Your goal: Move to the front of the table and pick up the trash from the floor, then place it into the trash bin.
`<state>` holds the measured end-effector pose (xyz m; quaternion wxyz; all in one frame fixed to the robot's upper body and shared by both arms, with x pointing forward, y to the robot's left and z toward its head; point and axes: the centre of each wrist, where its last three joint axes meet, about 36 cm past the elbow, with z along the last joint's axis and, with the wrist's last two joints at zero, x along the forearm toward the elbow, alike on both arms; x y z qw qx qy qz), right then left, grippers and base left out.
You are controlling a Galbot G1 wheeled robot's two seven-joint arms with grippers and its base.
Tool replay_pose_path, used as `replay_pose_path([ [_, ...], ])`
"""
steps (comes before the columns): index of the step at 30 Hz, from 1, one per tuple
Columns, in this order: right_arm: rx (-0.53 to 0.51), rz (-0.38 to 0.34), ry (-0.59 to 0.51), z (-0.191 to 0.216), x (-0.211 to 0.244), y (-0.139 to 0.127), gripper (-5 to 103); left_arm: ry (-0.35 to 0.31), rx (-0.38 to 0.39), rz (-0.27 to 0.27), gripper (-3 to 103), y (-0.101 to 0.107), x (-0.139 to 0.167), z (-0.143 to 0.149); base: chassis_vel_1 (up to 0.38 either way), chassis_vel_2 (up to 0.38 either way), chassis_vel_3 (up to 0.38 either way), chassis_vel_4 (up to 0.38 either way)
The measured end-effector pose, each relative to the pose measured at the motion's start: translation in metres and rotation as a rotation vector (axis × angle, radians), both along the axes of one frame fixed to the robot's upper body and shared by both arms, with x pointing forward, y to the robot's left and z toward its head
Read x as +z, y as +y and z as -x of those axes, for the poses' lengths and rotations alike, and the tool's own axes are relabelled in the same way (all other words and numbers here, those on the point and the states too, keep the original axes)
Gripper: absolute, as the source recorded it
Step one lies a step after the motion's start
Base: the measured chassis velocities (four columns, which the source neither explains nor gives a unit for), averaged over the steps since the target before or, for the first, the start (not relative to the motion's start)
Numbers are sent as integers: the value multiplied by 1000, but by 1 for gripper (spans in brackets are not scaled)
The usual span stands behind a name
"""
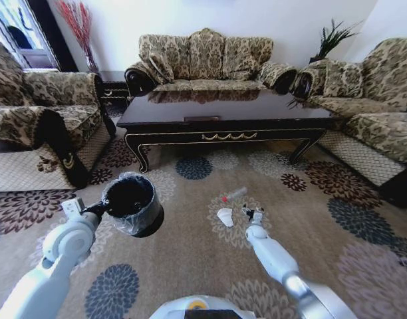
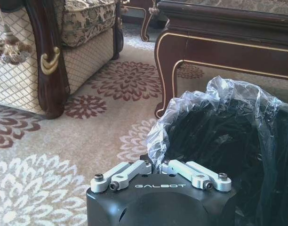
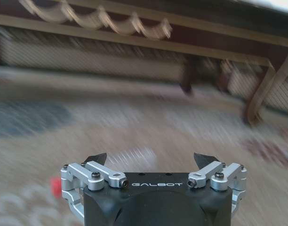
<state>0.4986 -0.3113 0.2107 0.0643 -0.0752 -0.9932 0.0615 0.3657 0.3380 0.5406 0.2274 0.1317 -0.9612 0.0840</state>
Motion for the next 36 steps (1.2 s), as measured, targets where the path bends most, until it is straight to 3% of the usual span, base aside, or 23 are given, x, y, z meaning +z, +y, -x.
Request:
replay_pose_path([
  [4,186,31,-150,24,20,2,100,3,1,2,4,0,-2,-1,0,0,0,0],
  [8,298,24,-238,37,45,17,100,7,1,-1,4,0,-3,-3,0,0,0,0],
  [14,425,12,-288,55,64,39,100,9,-4,-7,4,0,-2,-5,0,0,0,0],
  [27,450,42,-271,59,56,34,100,11,-10,-3,4,-2,-3,-4,-8,-8,8,12],
  [36,442,38,-264,58,52,35,100,13,-12,-3,4,-4,-3,-3,-154,-168,172,156],
])
